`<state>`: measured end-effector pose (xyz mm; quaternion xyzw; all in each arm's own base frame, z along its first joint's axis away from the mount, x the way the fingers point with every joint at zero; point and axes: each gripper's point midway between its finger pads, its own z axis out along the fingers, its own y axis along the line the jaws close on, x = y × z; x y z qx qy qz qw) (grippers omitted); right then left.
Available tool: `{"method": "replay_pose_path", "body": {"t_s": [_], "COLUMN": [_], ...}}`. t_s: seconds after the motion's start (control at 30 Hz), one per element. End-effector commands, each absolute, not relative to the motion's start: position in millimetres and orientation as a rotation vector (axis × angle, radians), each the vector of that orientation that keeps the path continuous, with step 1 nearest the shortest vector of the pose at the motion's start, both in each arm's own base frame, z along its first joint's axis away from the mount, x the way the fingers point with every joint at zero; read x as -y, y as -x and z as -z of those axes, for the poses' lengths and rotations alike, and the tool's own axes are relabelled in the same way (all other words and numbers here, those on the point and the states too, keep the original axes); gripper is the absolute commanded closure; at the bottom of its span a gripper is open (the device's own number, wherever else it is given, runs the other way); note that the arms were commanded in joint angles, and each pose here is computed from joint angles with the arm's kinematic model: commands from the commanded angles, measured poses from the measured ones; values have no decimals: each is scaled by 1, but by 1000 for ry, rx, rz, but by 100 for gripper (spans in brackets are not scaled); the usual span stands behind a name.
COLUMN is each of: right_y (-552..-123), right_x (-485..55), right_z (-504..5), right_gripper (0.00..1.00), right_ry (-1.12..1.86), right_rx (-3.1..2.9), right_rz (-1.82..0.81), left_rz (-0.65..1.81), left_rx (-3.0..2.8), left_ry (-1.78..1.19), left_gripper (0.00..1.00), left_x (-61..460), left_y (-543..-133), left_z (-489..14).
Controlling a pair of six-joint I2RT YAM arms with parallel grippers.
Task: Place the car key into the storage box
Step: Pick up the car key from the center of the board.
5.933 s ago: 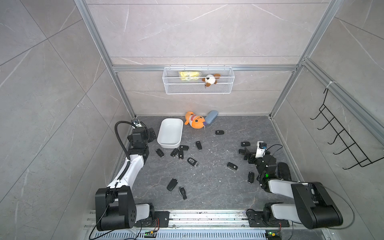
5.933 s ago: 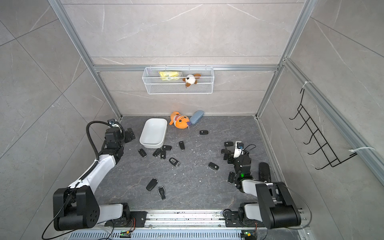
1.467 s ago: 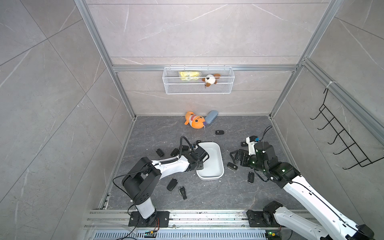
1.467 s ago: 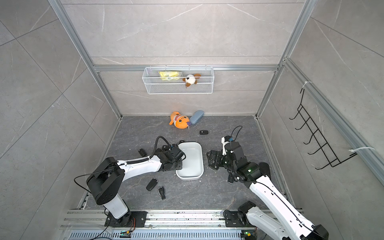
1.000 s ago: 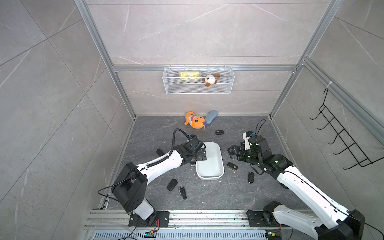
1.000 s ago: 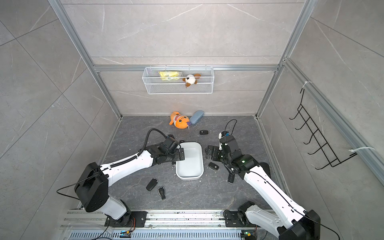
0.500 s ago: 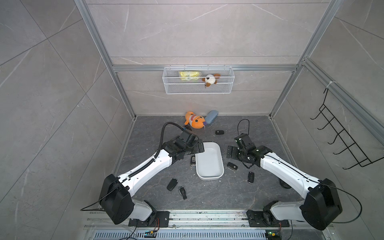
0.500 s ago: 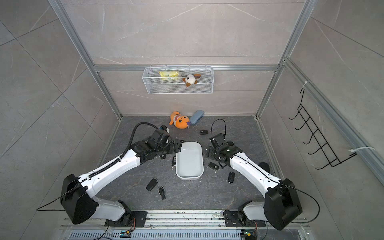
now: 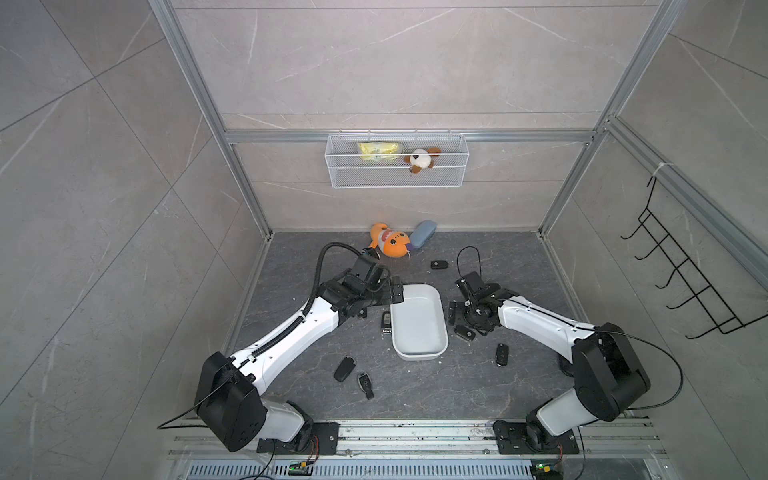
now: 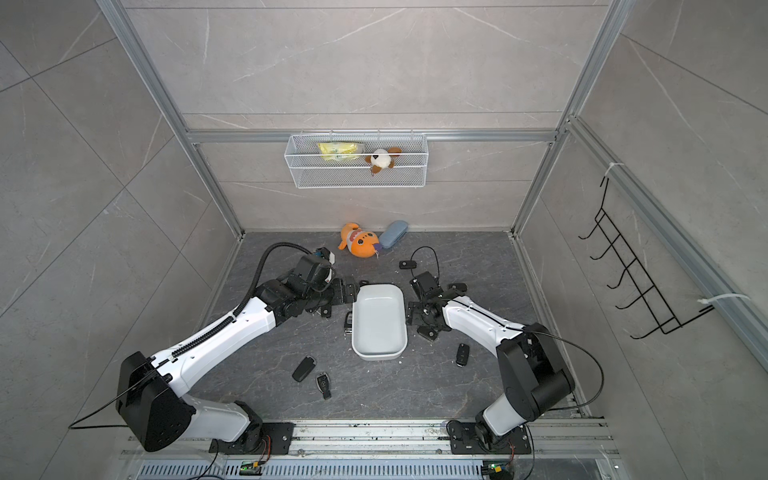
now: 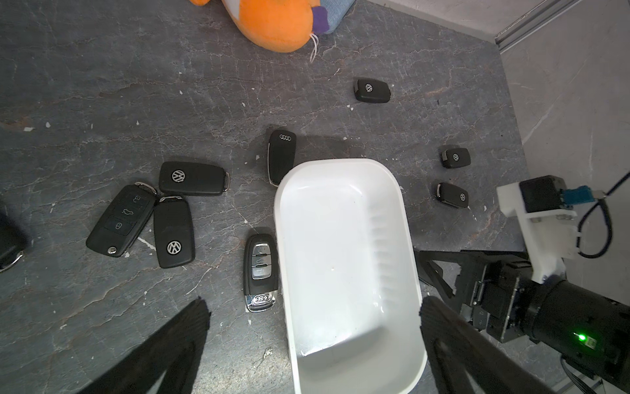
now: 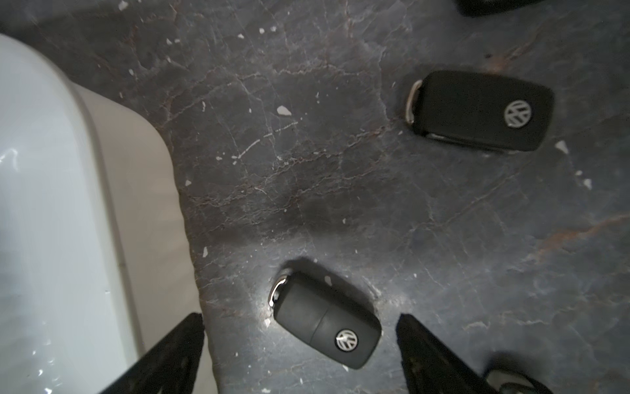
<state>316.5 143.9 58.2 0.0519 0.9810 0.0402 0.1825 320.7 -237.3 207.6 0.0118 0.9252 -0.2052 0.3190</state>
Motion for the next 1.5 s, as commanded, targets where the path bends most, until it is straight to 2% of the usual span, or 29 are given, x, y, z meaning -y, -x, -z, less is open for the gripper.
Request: {"method": "replay_pose_path", "body": {"t_s": [0.0,0.13,0.3,0.43,0.7,0.77,1.0,1.33,1.4,1.47], "right_y": [-324,-328,-325,-315,-303,-300,-289,-284,-285,-285], "right_x": [-147,-144,-145,-147,-146,-144,-142,-142,-141,-143], "right_z": [-50,-35,-25,-21,-17,-15,-15,-7,-6,-5], "right_gripper": [10,18,19,24,29,34,35,43,45,52], "right_ry": [-90,-78,-43,-19,42,42,65,65,62,60], "right_rx": [-2785,-2829,-2864,-2895,-2900,-2907,-2915,-2922,-2921,-2919], "right_rz": [-135,-135,-153,-177,-41,-17,55,84,88,79], "left_rz": [563,593,589,602,575,579,585,619,621,620], "left_rx": [-2411,-2418,-2422,-2410,-2402,-2401,-2403,-2339,-2333,-2343], "left_ry": [-62,-79,-53,-50,-4,-2,6,9,22,20], "left_gripper": [0,0,0,0,0,0,0,0,0,0], "left_x": [237,242,239,238,231,232,230,228,226,226], "left_y": [-323,-324,-328,-329,-333,-333,-331,-329,-329,-327], "left_z": [-220,-221,-220,-224,-218,-218,-218,-222,-222,-221]}}
